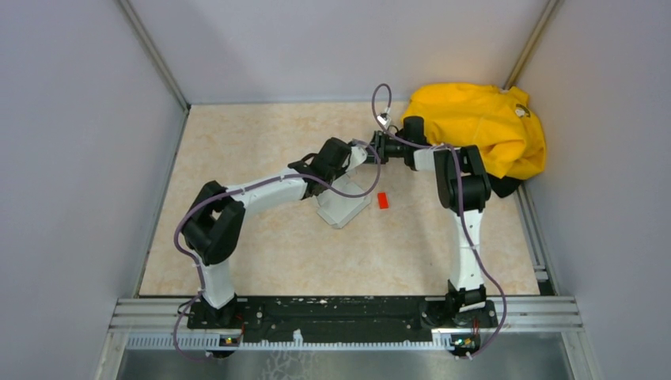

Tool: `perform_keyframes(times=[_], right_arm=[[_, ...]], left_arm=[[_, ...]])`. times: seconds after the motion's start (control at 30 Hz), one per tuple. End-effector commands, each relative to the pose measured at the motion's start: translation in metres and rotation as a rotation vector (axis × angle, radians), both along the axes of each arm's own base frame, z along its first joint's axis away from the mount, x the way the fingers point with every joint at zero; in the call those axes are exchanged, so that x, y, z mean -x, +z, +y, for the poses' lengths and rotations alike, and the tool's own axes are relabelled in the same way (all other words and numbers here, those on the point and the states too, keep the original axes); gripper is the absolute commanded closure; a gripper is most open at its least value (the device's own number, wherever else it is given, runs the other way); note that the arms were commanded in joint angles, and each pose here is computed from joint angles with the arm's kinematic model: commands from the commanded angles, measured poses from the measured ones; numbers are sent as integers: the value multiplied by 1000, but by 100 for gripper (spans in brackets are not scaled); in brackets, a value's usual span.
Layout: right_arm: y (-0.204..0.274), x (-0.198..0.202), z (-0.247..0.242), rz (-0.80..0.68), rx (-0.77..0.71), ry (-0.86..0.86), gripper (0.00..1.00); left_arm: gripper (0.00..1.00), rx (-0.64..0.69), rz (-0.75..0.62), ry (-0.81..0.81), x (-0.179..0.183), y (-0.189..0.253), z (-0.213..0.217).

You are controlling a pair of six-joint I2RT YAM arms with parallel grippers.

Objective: Fold the paper box

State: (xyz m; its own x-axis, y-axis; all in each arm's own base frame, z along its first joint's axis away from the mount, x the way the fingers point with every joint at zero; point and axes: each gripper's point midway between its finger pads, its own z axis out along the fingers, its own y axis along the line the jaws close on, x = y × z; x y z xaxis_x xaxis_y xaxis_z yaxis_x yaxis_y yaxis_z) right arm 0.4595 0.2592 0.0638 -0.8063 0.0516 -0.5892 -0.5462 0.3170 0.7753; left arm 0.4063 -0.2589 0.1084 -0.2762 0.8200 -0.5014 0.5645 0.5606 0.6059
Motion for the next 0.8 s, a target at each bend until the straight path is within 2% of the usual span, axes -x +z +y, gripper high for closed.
perform_keyframes(times=[0.0,0.47,0.77], right_arm=[[7,6,12,-98,-34,73,71],[-3,32,18,-110,-60,108,71],[-5,42,12,-112,-88,84,71]], left_arm=[[100,-11,-17,-15,2,0,-5],[100,-86,-20,-38,20,-17,-16],[100,-144,-80,-40,36,-13,-26]])
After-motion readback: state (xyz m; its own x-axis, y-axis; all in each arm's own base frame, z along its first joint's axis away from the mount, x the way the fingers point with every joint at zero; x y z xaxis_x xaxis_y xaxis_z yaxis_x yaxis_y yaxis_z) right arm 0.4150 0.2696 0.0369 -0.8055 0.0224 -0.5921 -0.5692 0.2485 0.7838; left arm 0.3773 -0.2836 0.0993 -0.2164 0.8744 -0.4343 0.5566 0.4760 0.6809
